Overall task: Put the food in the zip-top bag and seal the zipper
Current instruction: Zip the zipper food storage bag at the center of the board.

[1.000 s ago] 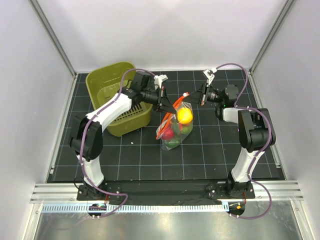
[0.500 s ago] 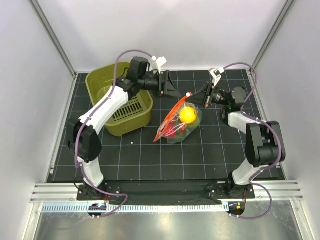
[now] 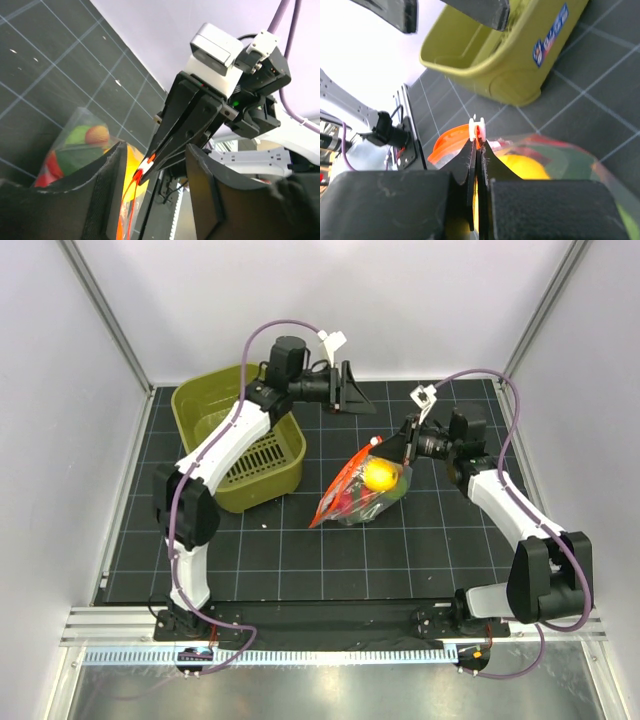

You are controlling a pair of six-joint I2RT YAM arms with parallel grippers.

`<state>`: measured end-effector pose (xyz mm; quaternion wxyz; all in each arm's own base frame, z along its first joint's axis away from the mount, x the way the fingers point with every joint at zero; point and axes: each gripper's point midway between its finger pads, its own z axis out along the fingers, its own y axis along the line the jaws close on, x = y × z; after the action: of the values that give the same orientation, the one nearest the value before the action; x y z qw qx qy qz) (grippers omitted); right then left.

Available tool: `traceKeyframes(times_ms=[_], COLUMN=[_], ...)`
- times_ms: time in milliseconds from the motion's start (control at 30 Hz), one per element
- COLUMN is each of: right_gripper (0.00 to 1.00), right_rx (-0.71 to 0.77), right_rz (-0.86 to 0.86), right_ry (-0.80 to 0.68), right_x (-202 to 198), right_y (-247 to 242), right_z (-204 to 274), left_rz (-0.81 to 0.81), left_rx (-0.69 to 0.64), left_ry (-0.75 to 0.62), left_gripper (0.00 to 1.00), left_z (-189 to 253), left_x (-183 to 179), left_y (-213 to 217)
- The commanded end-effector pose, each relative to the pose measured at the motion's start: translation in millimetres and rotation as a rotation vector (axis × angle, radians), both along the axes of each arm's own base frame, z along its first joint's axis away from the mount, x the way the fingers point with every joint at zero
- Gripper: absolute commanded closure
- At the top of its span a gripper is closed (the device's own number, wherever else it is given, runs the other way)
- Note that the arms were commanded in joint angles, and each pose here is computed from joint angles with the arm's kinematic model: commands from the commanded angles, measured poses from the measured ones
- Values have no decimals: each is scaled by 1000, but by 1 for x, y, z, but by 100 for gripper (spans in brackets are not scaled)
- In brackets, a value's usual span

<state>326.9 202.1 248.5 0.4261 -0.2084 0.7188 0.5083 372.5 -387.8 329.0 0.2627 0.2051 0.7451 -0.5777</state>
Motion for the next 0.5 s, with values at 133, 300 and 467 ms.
traceKeyframes(times_ms=[133, 300, 467], right_gripper=[99, 99, 99], right_rx=[-73, -69, -81], right_rz=[50, 73, 86], right_ry=[9, 18, -7], right_x=[-15, -19, -21], right_y=[6, 11, 11], right_z=[1, 2, 4], left_rz=[-154, -196, -176], left_rx=[-60, -44, -14], left_ry=[-100, -126, -117], left_gripper=[53, 52, 38], left_z=[7, -3, -15], left_x=[-29, -48, -56], left_y=[-25, -25, -17])
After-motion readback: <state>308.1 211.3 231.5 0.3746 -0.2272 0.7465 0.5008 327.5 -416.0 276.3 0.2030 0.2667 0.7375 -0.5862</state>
